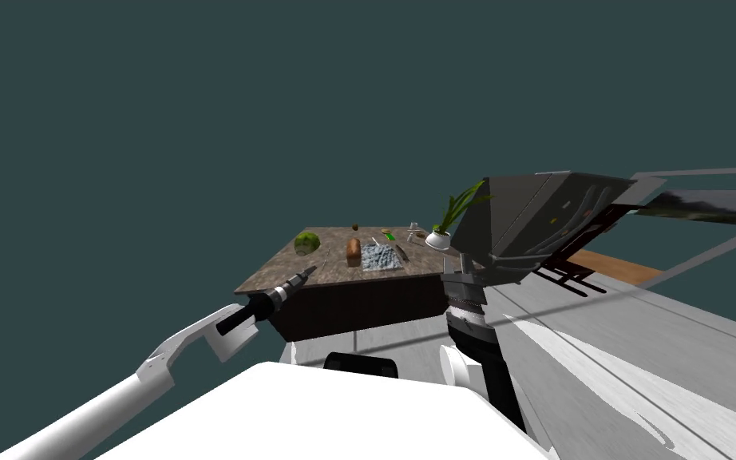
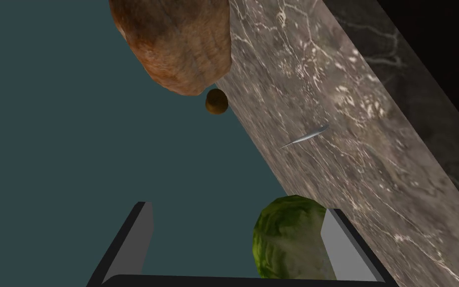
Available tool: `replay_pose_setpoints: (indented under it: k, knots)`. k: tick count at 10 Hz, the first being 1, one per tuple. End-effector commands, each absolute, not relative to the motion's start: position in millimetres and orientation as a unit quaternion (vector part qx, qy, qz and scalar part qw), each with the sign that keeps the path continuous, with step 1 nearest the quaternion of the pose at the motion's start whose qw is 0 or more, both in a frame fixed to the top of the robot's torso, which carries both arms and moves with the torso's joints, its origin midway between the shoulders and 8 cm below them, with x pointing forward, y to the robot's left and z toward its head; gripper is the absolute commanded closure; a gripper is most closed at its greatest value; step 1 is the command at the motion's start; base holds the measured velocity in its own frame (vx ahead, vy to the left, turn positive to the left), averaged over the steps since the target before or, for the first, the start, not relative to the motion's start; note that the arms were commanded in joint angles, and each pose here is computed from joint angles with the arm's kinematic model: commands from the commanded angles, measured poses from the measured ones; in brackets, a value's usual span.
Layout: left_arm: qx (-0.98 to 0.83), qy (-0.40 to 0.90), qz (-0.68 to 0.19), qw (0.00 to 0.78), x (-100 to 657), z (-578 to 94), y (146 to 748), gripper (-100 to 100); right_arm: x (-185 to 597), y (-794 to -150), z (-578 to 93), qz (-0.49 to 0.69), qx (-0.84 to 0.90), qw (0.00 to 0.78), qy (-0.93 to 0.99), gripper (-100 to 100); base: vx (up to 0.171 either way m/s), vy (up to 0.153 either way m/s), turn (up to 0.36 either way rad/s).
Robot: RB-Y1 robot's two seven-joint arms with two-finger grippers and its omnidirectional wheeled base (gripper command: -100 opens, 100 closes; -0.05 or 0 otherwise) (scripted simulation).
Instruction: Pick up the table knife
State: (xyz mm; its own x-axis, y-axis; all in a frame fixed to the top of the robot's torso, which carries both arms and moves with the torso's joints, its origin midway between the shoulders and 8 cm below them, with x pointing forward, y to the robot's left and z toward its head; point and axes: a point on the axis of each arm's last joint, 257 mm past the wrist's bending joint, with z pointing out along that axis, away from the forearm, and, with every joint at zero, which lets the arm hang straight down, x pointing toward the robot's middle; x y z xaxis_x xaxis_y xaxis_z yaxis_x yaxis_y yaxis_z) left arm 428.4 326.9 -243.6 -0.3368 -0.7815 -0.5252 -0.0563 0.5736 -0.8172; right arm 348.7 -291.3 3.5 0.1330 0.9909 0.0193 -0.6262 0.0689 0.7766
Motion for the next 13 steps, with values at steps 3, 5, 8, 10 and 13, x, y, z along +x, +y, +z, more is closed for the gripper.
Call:
replay_pose_setpoints:
  k: [3, 5, 8, 10, 13]
  knots:
    - [-0.289, 0.773, -0.302, 0.476, 426, -276, 365, -100, 349, -291, 3, 0.597, 0.33, 0.677, 0.277, 0, 0.001, -0.045, -0.171]
    - [-0.288, 0.789, -0.274, 0.468, 425, -285, 384, -100, 349, -291, 3, 0.597, 0.33, 0.677, 0.277, 0, 0.008, -0.037, -0.189]
    - [-0.288, 0.805, -0.236, 0.461, 423, -295, 412, -100, 349, -291, 4, 0.597, 0.33, 0.677, 0.277, 0, 0.008, -0.031, -0.147]
    - [-0.29, 0.817, -0.203, 0.455, 420, -302, 437, -100, 349, -291, 3, 0.597, 0.33, 0.677, 0.277, 0, 0.017, -0.033, -0.161]
    - [-0.294, 0.835, -0.138, 0.443, 412, -311, 489, -100, 349, -291, 3, 0.597, 0.33, 0.677, 0.277, 0, 0.017, -0.03, -0.189]
